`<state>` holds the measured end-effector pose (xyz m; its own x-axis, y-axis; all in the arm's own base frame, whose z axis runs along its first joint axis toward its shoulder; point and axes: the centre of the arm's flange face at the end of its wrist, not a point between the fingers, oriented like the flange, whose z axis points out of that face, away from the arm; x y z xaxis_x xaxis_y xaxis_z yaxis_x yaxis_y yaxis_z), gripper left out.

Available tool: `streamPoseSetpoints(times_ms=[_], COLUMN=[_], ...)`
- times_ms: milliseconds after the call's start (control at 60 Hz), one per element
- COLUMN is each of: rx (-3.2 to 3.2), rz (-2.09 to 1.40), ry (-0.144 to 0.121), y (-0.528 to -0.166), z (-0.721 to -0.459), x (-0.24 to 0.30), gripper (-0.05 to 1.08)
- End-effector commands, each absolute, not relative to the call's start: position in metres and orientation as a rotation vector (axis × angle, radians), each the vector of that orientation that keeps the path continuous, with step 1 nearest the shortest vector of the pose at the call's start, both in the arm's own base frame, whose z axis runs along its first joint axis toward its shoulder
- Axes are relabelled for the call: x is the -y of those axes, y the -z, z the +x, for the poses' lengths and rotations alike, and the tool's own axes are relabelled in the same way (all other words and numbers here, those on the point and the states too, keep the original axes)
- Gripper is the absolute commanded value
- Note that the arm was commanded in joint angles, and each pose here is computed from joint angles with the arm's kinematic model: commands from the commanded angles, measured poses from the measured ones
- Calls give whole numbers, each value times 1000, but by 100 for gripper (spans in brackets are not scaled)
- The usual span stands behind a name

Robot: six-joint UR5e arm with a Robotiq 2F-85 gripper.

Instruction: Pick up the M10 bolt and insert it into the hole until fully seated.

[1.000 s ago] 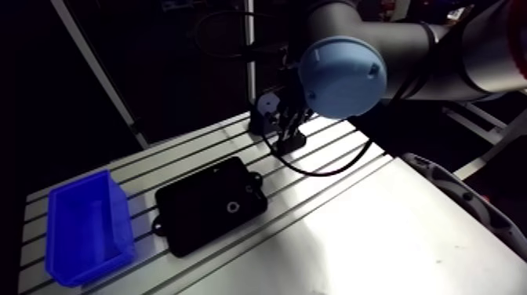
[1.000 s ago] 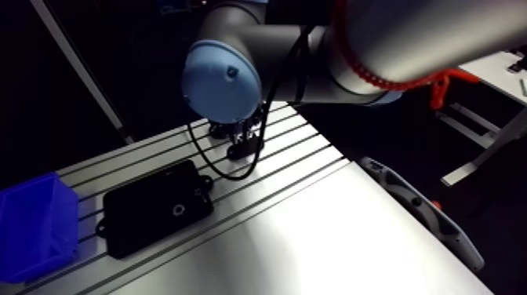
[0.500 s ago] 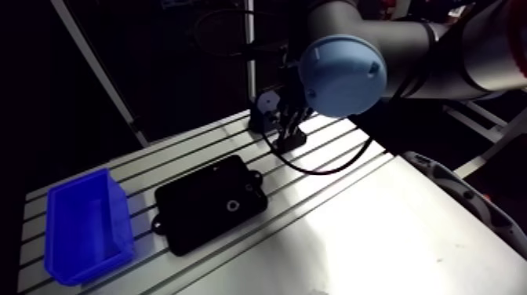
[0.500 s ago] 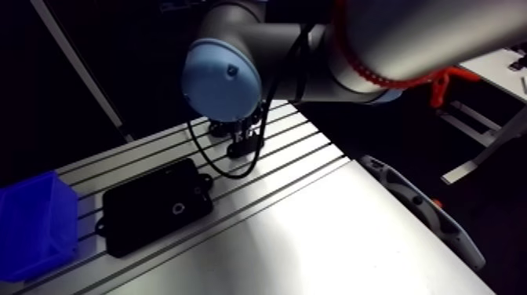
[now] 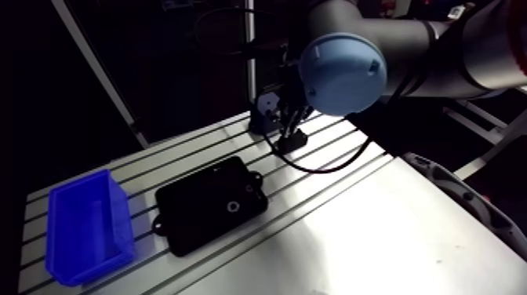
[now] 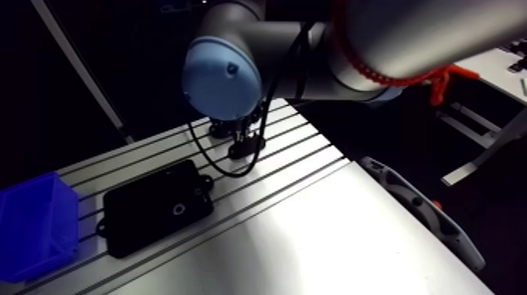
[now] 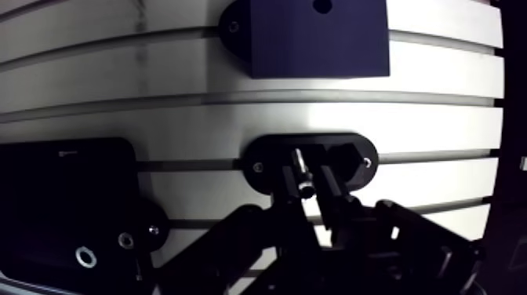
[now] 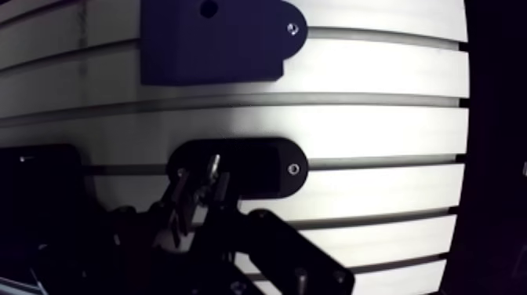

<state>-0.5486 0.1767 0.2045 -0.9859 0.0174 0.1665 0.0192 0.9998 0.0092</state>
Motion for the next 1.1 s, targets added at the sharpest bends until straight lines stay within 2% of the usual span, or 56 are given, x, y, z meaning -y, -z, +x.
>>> streamPoseSetpoints(times_ms=[17, 250, 433, 533, 717, 733, 750, 767, 783, 800, 817, 833, 850, 883, 950, 1000, 1033, 1083, 1100], rx=[2957, 2919, 2891, 2900, 2944, 2961, 2961, 2980, 2980, 3002, 3002, 3024, 3024, 3055, 3084, 3092, 3114, 3127, 3149], rz=[-25, -22, -40, -50, -159, -177, -177, -192, -192, -205, -205, -214, -214, -223, -232, -244, -264, -274, -284], ry=[32, 51, 66, 56, 12, -1, -1, -16, -16, -30, -30, -46, -46, -73, -87, -90, -73, -62, -42], y=[-215, -237, -256, -265, -296, -301, -301, -308, -308, -314, -314, -319, -319, -334, -355, -362, -374, -377, -376], z=[-551, -554, -557, -559, -567, -569, -569, -571, -571, -573, -573, -575, -575, -581, -590, -592, -597, -603, -608], x=[-179, -179, -180, -181, -186, -187, -187, -189, -189, -190, -190, -189, -189, -186, -179, -180, -179, -177, -174], gripper=[87, 90, 99, 103, 108, 108, 108, 108, 108, 108, 108, 108, 108, 108, 108, 108, 108, 108, 108])
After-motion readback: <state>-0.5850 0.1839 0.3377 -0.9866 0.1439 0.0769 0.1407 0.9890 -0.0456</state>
